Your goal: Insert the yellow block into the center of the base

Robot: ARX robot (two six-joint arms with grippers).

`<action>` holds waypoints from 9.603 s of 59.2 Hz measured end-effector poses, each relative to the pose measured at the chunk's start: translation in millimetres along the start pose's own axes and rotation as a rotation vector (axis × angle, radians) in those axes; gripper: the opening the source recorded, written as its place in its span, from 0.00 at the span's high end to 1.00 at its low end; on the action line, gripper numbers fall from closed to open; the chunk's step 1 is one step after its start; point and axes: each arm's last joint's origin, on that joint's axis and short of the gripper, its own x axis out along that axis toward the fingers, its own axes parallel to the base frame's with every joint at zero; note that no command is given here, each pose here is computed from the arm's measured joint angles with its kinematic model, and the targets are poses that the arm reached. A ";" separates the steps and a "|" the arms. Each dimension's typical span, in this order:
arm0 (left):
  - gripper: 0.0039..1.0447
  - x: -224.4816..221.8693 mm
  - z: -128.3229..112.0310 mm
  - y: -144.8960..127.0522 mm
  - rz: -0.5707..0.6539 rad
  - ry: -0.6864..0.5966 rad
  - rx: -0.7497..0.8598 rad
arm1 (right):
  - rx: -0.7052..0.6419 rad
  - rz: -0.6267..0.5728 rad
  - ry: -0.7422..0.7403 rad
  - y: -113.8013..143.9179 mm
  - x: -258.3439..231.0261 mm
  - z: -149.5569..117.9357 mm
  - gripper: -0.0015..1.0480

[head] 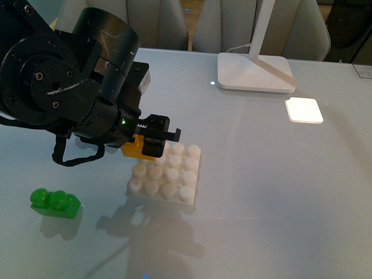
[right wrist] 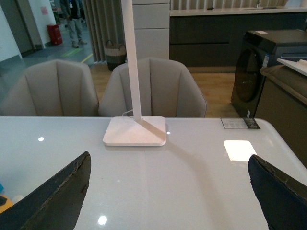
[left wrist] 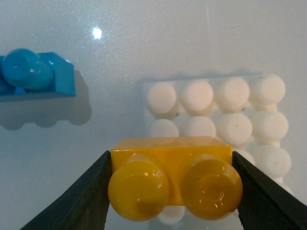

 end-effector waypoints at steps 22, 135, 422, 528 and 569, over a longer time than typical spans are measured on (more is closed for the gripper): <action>0.41 1.1 6.2 -13.7 -0.019 -0.013 -0.006 | 0.000 0.000 0.000 0.0 0.0 0.0 0.08; 0.42 27.0 -3.6 -26.7 -0.093 -0.015 -0.048 | 0.000 0.000 0.000 0.0 0.0 0.0 0.08; 0.07 -6.6 9.2 10.2 0.023 -0.067 -0.074 | 0.000 0.000 0.000 0.0 0.0 0.0 0.08; 0.98 -254.8 -135.4 80.5 0.272 -0.987 -0.081 | 0.000 0.000 0.000 0.0 0.0 0.0 0.08; 0.98 -268.1 -150.6 74.9 0.273 -0.998 -0.080 | 0.000 0.000 0.000 0.0 0.0 0.0 0.08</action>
